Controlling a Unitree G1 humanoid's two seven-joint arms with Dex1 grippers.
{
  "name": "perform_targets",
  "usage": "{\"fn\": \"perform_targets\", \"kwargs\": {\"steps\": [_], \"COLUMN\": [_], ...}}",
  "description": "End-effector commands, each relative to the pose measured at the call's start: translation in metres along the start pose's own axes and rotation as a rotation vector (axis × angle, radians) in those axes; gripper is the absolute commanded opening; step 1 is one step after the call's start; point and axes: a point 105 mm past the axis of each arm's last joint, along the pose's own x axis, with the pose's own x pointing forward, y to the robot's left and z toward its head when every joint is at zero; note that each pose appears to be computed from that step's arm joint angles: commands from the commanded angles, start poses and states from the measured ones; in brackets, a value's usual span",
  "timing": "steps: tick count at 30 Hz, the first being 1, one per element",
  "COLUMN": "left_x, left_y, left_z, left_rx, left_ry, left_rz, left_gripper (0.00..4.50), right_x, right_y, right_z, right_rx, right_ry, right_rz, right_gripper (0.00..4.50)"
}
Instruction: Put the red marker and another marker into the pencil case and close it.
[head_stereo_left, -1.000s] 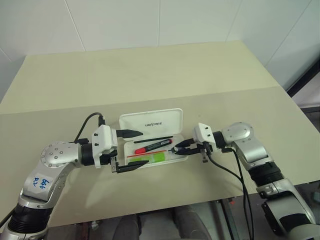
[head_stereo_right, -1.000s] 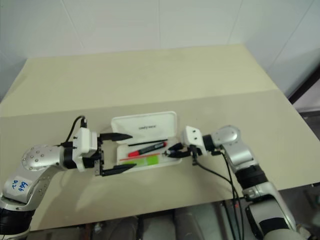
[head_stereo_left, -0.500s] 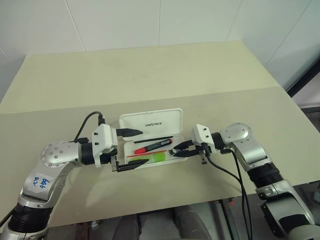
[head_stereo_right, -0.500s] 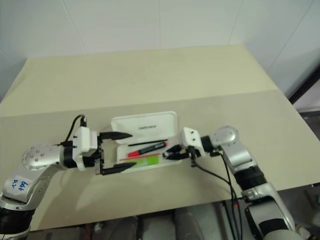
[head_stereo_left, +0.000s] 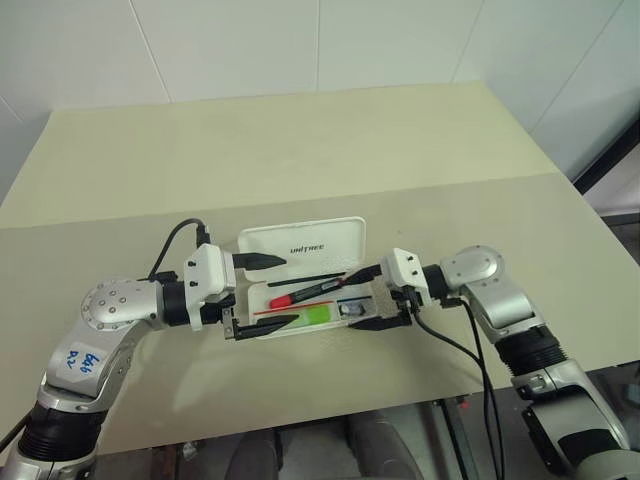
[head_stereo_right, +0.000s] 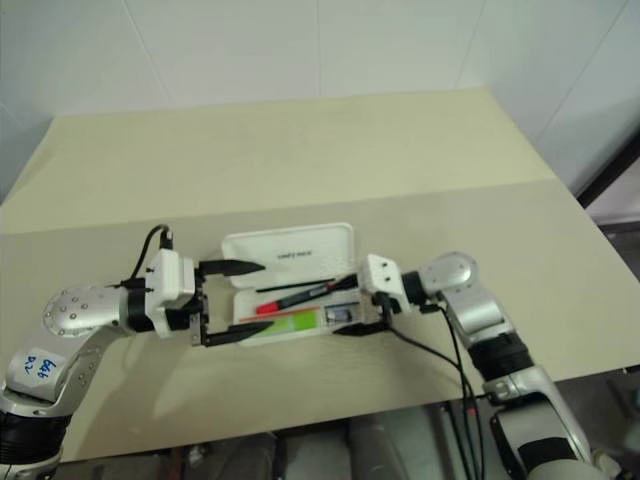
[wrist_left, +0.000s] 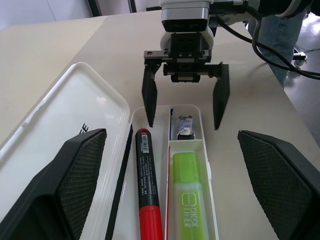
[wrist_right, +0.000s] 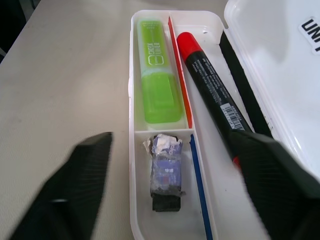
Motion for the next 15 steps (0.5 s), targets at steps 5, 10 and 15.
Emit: {"fn": "perform_targets", "kwargs": {"steps": [5,10,15], "left_x": [-0.002,-0.011,-0.029], "left_y": [0.001,0.0,0.001], "left_z": [0.007,0.004,-0.003], "left_rx": [0.044,0.036,0.009], "left_ry": [-0.008,0.011,0.026], "left_rz": [-0.003,0.014,0.057], "left_gripper": [4.5,4.5,3.82], "right_x": [-0.016,-0.05,-0.096], "right_y": [-0.001,0.014,0.022], "right_z": [0.032,0.047,0.054], "right_rx": [-0.082,-0.059,-0.013], "right_ry": [-0.052,-0.075,-0.072], "right_rz": [-0.02,-0.086,-0.282], "right_gripper": [4.46,4.46,4.5]}}
